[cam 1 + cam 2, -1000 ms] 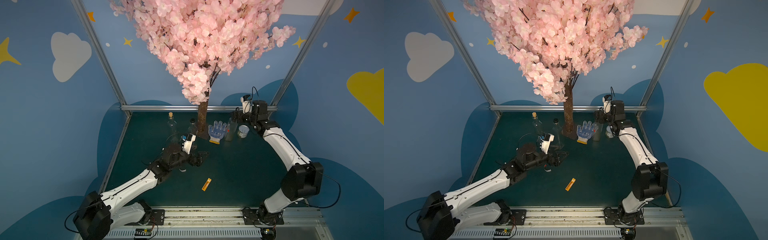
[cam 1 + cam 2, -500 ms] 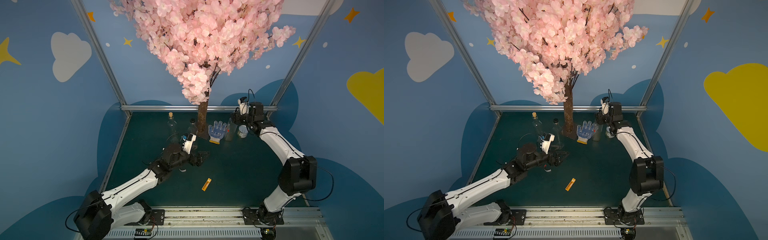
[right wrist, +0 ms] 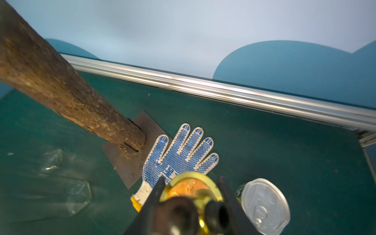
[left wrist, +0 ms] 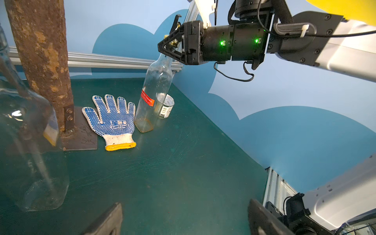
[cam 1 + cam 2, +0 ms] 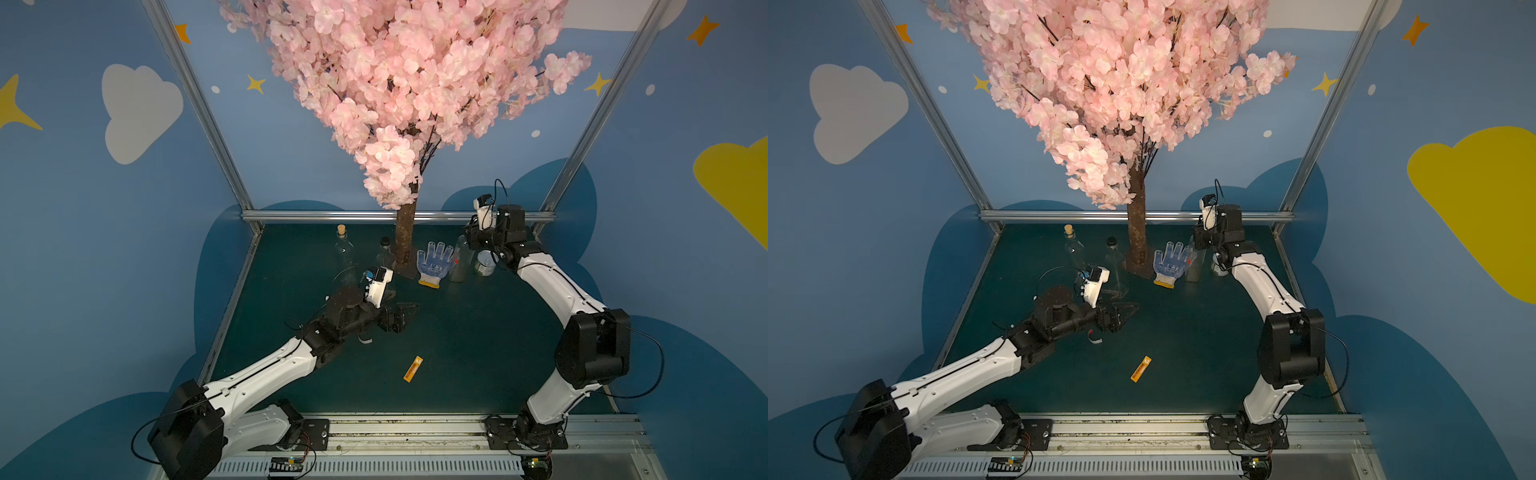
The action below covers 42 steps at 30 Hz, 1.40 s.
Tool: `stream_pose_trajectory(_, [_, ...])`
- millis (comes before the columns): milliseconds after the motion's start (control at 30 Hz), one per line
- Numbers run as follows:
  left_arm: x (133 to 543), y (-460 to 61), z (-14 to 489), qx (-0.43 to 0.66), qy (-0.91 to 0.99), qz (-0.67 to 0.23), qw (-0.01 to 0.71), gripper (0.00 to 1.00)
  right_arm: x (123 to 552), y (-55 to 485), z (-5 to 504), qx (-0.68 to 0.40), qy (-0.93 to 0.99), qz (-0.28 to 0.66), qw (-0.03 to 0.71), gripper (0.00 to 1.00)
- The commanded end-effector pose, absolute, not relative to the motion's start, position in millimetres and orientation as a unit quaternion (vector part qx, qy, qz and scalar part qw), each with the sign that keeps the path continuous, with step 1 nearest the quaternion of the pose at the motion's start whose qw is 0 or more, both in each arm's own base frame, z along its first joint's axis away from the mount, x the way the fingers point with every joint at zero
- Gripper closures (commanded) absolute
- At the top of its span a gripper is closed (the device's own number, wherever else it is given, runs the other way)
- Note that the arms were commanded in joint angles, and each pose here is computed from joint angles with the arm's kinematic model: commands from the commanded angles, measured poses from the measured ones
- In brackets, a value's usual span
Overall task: Remove the label from the bottle
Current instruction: Pick up the bottle from the center of the board, then place the bottle at the center of the board.
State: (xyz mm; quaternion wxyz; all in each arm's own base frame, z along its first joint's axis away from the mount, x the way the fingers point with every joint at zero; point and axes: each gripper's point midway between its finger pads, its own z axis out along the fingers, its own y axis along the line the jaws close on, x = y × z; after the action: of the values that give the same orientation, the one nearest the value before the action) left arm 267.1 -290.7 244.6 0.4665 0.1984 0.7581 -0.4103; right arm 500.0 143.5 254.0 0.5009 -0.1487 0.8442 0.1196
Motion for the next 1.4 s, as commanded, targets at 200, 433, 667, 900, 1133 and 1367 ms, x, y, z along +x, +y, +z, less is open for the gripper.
stream_pose_trajectory(200, [264, -287, 249, 0.207, 0.745, -0.408, 0.486, 0.06, 495, 151, 247, -0.165, 0.844, 0.132, 0.493, 0.9])
stream_pose_trajectory(433, [260, -283, 257, 0.22, 0.734, -0.405, 0.499, 0.06, 477, 158, 271, -0.182, 0.834, 0.14, 0.502, 1.0])
stream_pose_trajectory(667, [254, -282, 266, 0.233, 0.722, -0.407, 0.509, 0.06, 435, 175, 302, -0.203, 0.817, 0.151, 0.518, 1.0])
stream_pose_trajectory(900, [249, -286, 271, 0.248, 0.711, -0.417, 0.51, 0.06, 387, 192, 311, -0.227, 0.808, 0.192, 0.508, 1.0])
stream_pose_trajectory(1133, [240, -290, 276, 0.277, 0.694, -0.426, 0.509, 0.07, 327, 224, 311, -0.294, 0.774, 0.287, 0.482, 1.0])
stream_pose_trajectory(1367, [236, -289, 281, 0.287, 0.686, -0.428, 0.514, 0.07, 292, 259, 302, -0.374, 0.736, 0.334, 0.455, 1.0])
